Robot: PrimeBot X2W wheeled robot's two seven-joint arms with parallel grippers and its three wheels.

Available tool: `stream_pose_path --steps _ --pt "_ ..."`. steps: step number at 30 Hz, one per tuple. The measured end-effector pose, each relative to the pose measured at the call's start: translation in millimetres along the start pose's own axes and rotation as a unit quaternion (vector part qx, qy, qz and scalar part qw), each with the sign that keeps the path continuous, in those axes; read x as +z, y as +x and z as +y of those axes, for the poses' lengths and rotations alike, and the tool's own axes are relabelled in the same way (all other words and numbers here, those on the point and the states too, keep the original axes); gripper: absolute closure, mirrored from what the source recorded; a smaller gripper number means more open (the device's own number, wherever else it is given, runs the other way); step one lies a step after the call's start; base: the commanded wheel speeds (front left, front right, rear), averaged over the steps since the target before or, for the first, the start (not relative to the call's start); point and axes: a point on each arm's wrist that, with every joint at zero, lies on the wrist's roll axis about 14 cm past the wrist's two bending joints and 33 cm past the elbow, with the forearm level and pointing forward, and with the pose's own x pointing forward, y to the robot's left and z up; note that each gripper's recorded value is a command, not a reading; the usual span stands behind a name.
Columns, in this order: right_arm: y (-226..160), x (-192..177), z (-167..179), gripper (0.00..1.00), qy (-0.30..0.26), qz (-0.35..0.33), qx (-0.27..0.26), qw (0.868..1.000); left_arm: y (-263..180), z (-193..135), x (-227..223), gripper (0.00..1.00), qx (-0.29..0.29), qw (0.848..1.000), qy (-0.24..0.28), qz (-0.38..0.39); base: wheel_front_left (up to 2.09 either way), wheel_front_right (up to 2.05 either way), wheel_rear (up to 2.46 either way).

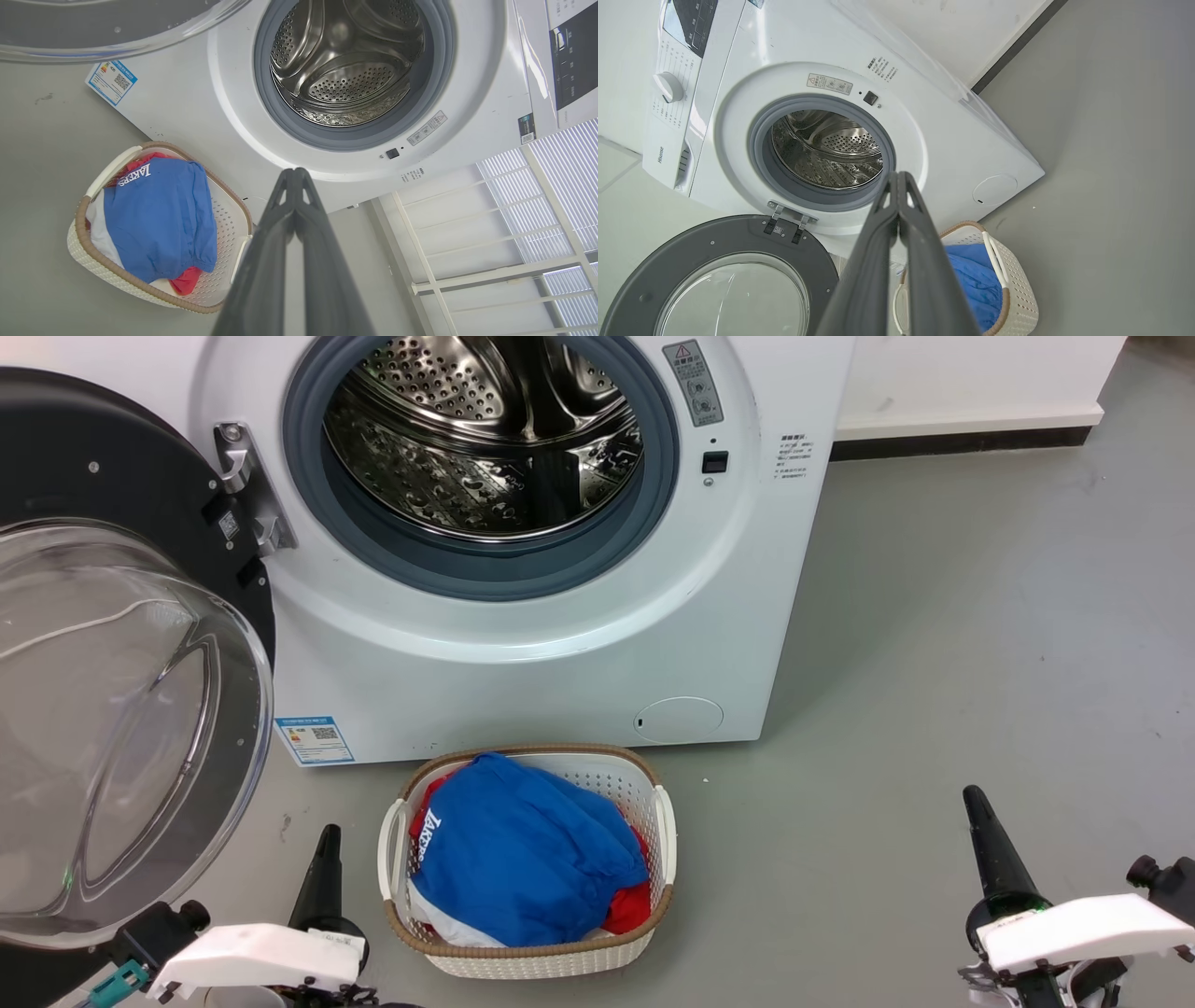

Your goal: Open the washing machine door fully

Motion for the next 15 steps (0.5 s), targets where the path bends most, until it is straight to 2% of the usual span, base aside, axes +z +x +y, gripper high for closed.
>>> stream_pose_path --steps 15 --pt "5.8 1.7 0.2 1.0 0.085 -0.001 -0.001 0.996 0.4 -0.4 5.0 1.0 -0.001 0.997 -0.081 -0.002 0.0 0.0 0.0"
